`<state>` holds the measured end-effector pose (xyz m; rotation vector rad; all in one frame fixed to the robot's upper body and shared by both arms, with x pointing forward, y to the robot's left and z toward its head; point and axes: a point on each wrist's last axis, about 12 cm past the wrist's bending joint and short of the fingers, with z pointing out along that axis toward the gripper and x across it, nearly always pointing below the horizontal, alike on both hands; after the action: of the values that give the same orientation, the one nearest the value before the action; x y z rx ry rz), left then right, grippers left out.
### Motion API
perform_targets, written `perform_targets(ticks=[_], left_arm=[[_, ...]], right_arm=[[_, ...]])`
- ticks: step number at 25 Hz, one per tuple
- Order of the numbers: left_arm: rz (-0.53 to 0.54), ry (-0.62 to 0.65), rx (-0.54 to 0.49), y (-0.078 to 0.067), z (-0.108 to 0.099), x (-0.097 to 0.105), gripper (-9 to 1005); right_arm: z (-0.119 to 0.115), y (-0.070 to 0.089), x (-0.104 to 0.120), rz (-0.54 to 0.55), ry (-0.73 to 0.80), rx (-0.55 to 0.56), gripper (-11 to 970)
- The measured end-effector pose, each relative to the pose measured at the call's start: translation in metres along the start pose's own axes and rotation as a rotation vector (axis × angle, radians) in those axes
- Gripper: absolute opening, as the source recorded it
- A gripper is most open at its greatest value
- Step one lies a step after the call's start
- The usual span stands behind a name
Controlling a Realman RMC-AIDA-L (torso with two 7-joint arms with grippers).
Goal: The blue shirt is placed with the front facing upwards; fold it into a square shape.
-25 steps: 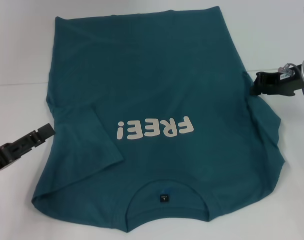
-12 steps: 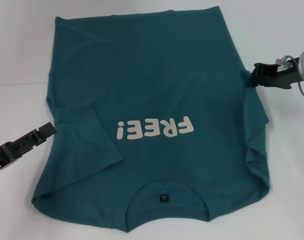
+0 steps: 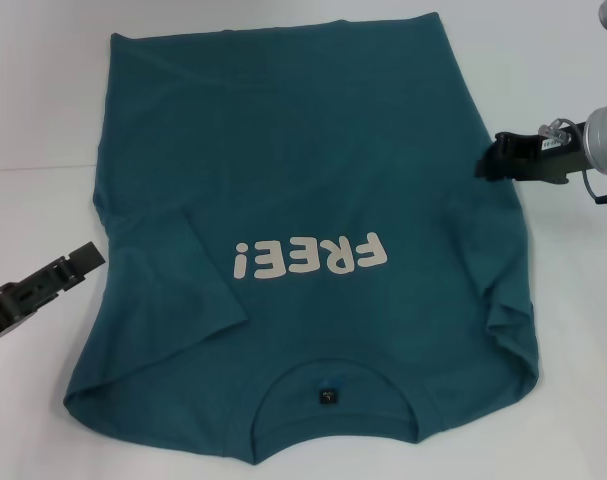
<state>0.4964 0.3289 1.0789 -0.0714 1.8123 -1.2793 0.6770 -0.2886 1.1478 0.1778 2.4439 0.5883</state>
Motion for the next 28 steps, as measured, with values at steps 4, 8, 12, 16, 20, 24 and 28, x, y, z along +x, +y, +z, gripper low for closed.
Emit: perform_targets(ticks=[4, 8, 12, 16, 20, 24, 28], left_arm=[[-0.001, -0.004, -0.004, 0.001, -0.002, 0.0, 904], [-0.002, -0.005, -0.005, 0.001, -0.003, 0.001, 903], [-0.001, -0.005, -0.005, 0.001, -0.003, 0.0, 903], [-0.006, -0.006, -0.004, 0.001, -0.004, -0.001, 902], [-0.008, -0.018, 0.002, 0.0, -0.005, -0.002, 902], [-0.021, -0.02, 0.002, 0.0, -0.006, -0.002, 901], [-0.051, -0.014, 0.004, 0.0, -0.008, -0.004, 900]], right_arm=[[-0.002, 0.004, 0.001, 0.003, -0.055, -0.116, 136], [-0.003, 0.005, 0.002, -0.001, -0.058, -0.168, 289], [-0.006, 0.0, 0.002, -0.021, -0.03, -0.148, 467], [-0.015, -0.009, 0.001, -0.05, -0.004, -0.138, 646], [-0.025, -0.016, -0.001, -0.084, 0.018, -0.144, 756], [-0.035, -0.017, 0.002, -0.155, 0.026, -0.171, 782], [-0.048, -0.019, 0.008, -0.179, -0.023, -0.267, 779]])
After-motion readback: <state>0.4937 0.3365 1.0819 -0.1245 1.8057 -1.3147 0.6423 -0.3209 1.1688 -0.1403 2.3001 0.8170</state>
